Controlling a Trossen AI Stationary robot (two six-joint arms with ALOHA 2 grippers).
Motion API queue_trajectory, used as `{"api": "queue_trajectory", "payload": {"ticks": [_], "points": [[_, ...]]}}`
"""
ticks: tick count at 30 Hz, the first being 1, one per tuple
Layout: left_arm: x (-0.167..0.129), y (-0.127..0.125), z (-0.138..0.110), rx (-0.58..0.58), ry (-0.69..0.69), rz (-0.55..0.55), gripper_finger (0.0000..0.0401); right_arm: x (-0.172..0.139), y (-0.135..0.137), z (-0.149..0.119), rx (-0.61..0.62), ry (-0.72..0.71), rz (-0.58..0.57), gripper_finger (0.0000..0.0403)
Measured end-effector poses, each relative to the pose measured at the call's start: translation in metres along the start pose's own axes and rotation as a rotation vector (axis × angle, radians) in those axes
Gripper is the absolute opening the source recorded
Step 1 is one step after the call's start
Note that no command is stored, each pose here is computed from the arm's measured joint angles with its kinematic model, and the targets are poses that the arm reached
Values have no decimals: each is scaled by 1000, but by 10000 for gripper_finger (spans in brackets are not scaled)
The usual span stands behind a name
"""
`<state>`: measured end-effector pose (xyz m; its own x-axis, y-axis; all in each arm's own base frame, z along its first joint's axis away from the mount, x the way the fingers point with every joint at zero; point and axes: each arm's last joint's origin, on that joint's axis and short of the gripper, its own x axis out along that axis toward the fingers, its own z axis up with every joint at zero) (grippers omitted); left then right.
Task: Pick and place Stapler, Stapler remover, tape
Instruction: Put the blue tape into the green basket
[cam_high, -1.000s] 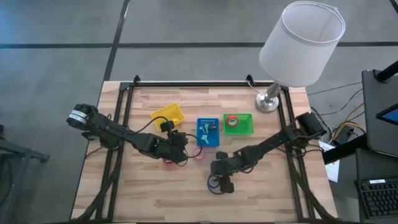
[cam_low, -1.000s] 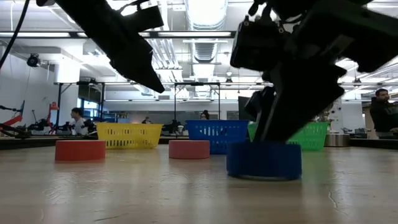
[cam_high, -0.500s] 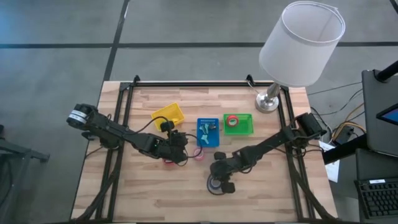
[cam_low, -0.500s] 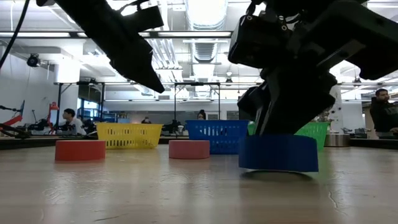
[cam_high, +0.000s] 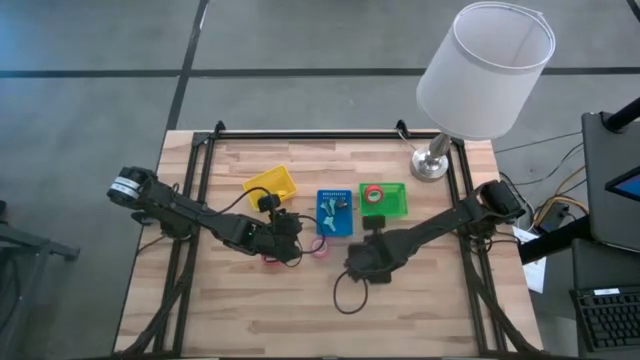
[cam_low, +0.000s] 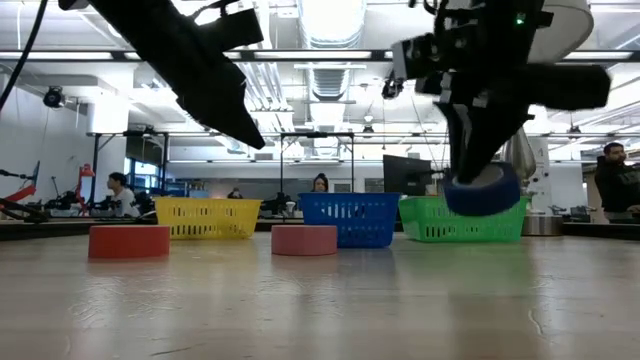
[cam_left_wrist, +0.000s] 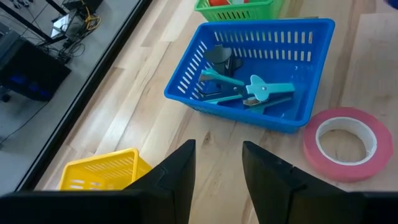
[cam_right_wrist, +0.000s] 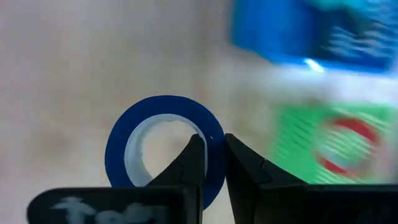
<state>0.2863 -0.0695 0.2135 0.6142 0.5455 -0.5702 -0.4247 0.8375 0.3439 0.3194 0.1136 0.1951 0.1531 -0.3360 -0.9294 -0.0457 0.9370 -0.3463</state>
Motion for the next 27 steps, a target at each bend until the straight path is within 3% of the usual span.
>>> {"api": "queue_trajectory", "payload": {"ticks": [5, 8, 10, 19, 24, 27], "points": [[0, 0, 0, 0, 0, 0, 135, -8, -15, -10, -43, 45, -306, 37], [0, 0, 0, 1, 1, 0, 135, -8, -26, -13, -5, -14, -522, 38], [0, 0, -1, 3, 3, 1, 135, -5, -33, -16, 14, -22, -591, 38], [1, 0, -2, 4, 4, 2, 135, 29, -61, -22, 166, 45, -571, 38], [1, 0, -2, 4, 4, 2, 135, 42, -63, -22, 186, 89, -398, 38], [1, 0, -2, 4, 4, 2, 135, 44, -64, -24, 180, 92, -415, 38]]}}
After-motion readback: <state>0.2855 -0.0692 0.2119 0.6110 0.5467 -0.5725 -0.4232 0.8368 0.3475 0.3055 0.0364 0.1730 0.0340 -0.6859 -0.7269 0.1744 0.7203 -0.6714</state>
